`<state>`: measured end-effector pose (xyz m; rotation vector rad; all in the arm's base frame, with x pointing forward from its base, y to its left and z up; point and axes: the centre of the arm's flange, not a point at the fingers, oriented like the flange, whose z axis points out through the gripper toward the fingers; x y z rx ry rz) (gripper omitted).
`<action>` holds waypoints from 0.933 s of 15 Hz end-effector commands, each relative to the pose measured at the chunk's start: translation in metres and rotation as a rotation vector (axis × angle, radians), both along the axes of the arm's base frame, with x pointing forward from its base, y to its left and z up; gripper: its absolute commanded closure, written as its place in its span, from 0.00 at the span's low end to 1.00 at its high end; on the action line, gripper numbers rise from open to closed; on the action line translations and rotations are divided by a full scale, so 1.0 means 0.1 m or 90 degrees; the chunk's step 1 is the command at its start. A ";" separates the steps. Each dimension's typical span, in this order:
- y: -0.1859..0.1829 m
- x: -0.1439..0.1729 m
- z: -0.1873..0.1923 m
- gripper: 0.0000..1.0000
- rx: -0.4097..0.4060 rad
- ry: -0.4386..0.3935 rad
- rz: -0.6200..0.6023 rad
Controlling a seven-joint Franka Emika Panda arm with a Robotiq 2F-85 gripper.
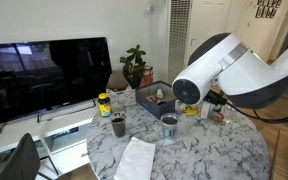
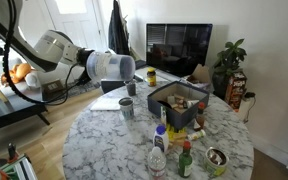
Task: Pick up the clear cup and pour all its contents on the table, pick up the silver cup and put it in the clear cup
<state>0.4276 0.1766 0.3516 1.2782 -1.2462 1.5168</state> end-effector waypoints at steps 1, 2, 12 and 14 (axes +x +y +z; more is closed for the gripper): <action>0.09 0.04 -0.09 0.99 -0.112 -0.059 0.003; 0.09 0.03 -0.10 0.99 -0.143 -0.074 0.002; 0.09 0.06 -0.15 0.99 -0.234 -0.103 -0.016; 0.08 0.08 -0.17 0.99 -0.223 -0.094 -0.013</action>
